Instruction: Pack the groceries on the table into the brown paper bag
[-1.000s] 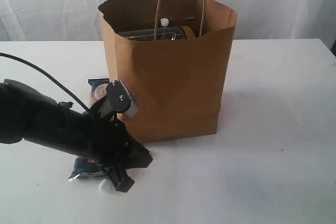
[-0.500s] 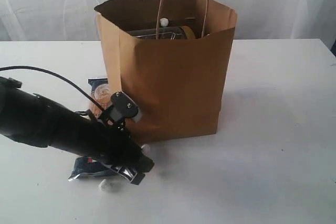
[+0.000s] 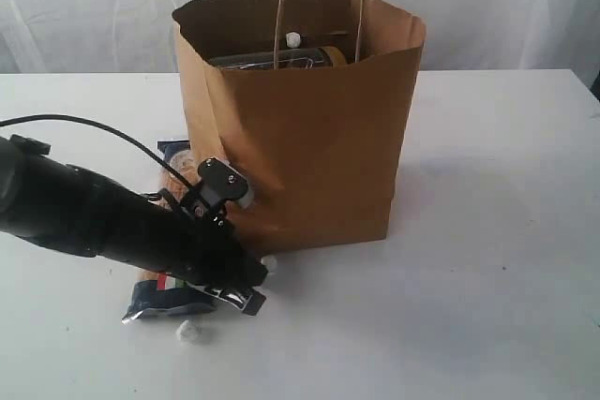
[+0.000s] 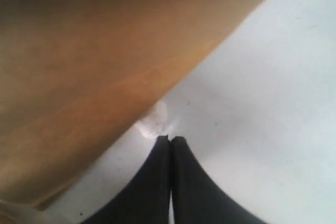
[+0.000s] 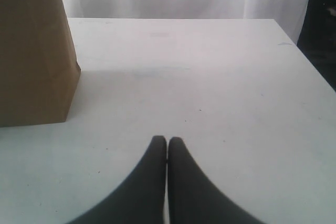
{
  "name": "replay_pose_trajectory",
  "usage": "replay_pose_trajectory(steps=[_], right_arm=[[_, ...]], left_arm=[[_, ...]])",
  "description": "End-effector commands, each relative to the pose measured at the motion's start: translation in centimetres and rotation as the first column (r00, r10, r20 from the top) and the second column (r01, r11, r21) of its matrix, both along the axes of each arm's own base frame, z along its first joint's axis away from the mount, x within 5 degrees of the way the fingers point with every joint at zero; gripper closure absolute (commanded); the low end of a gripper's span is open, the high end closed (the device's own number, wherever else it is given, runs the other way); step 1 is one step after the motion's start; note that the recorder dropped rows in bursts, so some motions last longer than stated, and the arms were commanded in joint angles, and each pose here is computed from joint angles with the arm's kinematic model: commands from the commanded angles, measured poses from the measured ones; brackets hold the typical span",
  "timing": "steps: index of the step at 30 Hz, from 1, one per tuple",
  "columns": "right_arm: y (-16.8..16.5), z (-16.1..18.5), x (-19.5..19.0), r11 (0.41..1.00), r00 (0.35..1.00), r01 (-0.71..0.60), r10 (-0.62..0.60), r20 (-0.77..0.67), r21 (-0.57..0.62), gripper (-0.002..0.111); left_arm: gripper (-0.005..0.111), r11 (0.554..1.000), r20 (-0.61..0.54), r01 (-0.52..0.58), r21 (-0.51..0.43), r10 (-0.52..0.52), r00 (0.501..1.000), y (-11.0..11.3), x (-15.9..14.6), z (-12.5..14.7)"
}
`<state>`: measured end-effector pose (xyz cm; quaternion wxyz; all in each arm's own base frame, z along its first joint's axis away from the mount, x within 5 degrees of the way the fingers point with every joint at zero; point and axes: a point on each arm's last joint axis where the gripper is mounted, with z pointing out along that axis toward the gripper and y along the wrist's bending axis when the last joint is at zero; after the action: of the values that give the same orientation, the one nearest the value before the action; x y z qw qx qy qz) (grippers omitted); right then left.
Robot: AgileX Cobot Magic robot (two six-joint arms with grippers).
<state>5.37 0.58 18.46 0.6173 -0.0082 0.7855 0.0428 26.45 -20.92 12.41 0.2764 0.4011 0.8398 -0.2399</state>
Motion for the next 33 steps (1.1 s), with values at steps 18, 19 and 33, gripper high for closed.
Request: replay_pose_trajectory(steps=[18,19,33], right_arm=[[0.0,0.0,0.0,1.000,1.000,-0.001,0.001,0.009,0.004,0.108],[0.0,0.0,0.0,1.000,1.000,-0.001,0.001,0.009,0.004,0.108],[0.0,0.0,0.0,1.000,1.000,-0.001,0.001,0.009,0.004,0.108]], left_arm=[[0.075,0.998,-0.056,0.004,-0.060,-0.007,0.998,0.1,-1.4,3.3],[0.069,0.998,-0.058,-0.009,-0.055,0.006,0.998,0.2,-1.3,3.1],[0.107,0.987,-0.211,0.025,-0.157,-0.058,0.976,-0.6,-2.5,3.0]])
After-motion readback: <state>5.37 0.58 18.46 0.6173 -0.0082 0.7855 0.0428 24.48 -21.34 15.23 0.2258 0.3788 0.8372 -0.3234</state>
